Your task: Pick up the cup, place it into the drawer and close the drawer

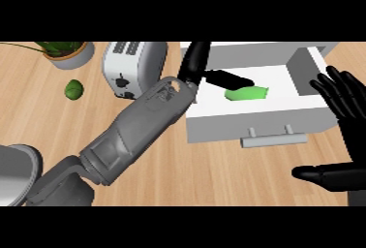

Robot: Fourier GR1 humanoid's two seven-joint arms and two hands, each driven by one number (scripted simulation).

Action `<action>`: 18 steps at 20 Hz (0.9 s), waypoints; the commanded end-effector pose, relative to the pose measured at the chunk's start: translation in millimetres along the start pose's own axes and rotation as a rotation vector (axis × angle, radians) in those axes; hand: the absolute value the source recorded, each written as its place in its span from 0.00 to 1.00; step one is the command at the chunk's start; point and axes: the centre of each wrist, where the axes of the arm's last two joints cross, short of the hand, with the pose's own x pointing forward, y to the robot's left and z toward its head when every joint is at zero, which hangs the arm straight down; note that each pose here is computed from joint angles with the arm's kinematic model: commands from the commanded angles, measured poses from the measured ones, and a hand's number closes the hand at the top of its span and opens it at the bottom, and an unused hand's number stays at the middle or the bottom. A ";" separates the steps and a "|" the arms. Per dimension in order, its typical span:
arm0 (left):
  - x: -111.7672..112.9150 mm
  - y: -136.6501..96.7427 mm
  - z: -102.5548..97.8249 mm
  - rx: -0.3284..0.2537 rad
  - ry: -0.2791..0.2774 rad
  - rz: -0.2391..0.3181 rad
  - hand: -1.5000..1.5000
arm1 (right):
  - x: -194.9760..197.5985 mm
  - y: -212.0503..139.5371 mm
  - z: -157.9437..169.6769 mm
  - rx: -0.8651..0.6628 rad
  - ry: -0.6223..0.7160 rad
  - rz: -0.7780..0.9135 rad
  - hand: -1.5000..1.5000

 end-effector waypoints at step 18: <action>27.9 86.2 -5.0 0.140 -0.027 0.173 0.00 | 22.0 12.4 23.6 0.210 0.150 0.409 1.00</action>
